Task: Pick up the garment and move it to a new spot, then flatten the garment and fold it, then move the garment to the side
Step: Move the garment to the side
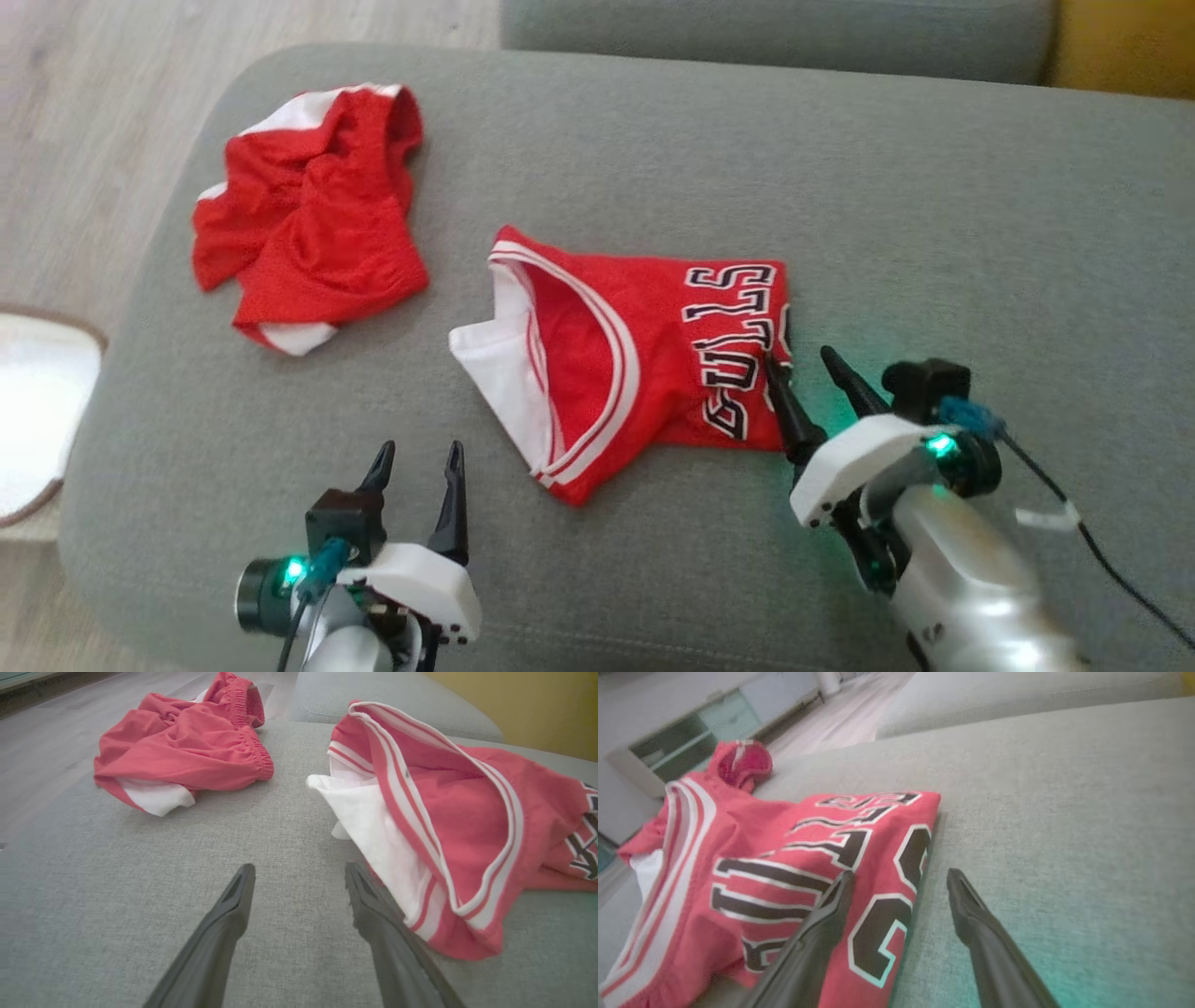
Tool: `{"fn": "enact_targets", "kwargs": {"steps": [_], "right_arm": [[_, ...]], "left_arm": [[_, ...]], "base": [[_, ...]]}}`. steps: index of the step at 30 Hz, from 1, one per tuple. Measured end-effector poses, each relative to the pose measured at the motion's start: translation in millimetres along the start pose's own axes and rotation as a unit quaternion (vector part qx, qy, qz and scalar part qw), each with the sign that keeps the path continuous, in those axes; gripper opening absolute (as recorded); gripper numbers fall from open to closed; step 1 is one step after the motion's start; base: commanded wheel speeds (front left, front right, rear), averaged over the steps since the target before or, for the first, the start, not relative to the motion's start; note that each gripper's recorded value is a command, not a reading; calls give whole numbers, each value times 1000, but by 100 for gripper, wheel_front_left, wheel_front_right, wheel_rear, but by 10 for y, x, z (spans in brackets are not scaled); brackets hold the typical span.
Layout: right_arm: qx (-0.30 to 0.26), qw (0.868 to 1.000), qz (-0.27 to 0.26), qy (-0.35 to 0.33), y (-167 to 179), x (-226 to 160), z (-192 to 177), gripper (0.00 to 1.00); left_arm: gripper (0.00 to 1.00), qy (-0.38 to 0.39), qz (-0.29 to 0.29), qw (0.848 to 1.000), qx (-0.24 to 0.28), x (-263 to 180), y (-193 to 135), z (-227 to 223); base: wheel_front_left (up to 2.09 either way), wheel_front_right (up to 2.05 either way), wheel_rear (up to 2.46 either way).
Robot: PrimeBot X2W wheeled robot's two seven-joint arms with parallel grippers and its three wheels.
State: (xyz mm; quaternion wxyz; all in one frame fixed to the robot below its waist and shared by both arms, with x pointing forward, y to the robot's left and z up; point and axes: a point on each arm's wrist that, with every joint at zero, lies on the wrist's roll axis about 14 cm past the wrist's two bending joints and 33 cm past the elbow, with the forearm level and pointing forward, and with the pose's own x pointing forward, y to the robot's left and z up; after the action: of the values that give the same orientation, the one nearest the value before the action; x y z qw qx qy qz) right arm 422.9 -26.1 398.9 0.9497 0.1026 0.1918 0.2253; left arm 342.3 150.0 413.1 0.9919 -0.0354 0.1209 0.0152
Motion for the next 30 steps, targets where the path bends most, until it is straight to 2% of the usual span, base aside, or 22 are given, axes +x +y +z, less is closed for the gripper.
{"fn": "enact_targets", "kwargs": {"steps": [2, 3, 4, 5, 6, 9, 14, 19, 25, 30], "right_arm": [[-13, 1000, 1, 26, -13, 74, -75, 100], [-17, 999, 2, 36, -21, 102, -111, 92], [-21, 998, 2, 53, -26, 122, -172, 64], [-19, 998, 2, 65, -29, 135, -219, 9], [-14, 997, 1, 74, -27, 145, -262, 0], [-12, 996, 3, 85, -22, 180, -315, 0], [-11, 998, -12, 67, -113, 160, -227, 0], [2, 997, -54, 46, -389, -28, -140, 0], [17, 993, -119, 15, -815, -402, -33, 0], [38, 983, -178, -20, -1166, -784, 75, 0]], "left_arm": [[100, 2, 8, 1000, -1, 0, 48, -10], [100, 4, 11, 1000, -3, -1, 67, -22], [100, 7, 14, 1000, -5, -5, 85, -37], [100, 9, 16, 1000, -5, -8, 94, -48], [100, 10, 18, 1000, -5, -11, 105, -58], [100, 15, 24, 1000, -13, -7, 135, -80], [100, 4, 12, 1000, -11, 89, 66, 4], [100, -1, -20, 1000, -8, 214, -134, 52], [100, -8, -102, 995, -1, 418, -679, 124], [100, -18, -182, 983, 5, 590, -1268, 218]], "base": [[0, 0, 0], [0, 0, 0], [0, 0, 0], [0, 0, 0], [0, 0, 0], [0, 0, 0], [0, 0, 0], [0, 0, 0], [0, 0, 0], [0, 0, 0]]}}
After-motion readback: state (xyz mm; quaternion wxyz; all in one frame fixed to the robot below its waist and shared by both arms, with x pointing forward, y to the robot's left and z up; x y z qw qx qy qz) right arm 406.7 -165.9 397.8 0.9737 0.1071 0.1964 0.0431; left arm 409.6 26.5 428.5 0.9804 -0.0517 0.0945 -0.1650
